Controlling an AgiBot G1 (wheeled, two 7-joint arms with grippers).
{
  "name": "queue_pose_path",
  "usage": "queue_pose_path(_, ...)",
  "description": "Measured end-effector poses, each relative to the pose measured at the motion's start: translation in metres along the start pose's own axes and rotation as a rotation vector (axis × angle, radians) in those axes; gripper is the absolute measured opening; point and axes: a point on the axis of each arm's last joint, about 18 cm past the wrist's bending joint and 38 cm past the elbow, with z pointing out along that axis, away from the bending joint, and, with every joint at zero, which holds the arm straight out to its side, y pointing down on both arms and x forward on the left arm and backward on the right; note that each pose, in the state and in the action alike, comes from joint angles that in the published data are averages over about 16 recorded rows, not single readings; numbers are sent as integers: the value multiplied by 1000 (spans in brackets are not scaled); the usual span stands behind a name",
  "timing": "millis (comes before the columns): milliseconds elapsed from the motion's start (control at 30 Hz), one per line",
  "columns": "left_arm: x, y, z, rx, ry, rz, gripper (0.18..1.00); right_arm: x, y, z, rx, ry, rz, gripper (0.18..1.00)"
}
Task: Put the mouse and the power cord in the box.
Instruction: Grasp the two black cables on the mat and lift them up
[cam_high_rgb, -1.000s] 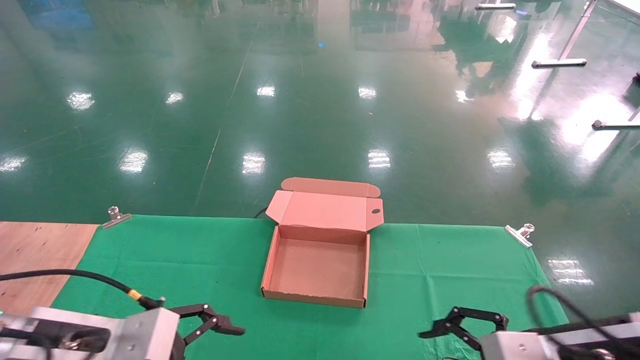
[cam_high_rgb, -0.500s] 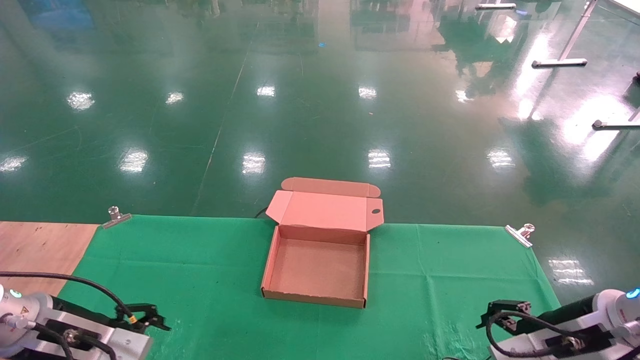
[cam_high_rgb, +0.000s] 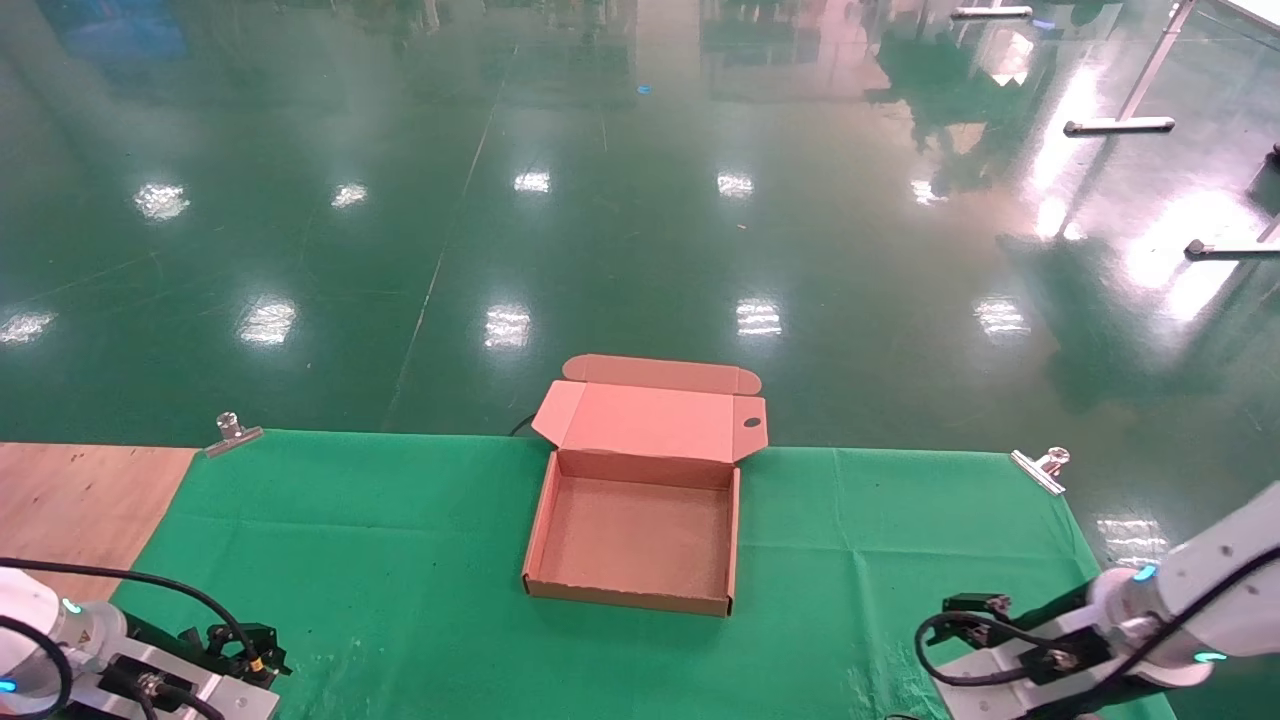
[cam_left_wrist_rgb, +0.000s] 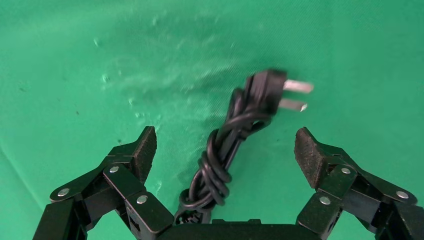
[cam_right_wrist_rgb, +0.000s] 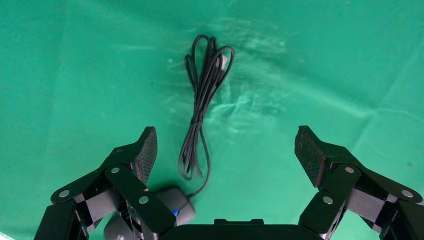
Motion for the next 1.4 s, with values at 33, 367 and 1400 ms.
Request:
queue_pose_path(33, 0, 1, 2, -3, 0, 1, 1000, 1, 0, 4, 0, -6, -1, 1000)
queue_pose_path(367, 0, 13, 11, -13, -4, -10, 1000, 0, 4, 33, 9, -62, 0, 1000)
queue_pose_path(1400, 11, 27, 21, 7, -29, -101, 1000, -5, 18, 61, -9, -87, -4, 986)
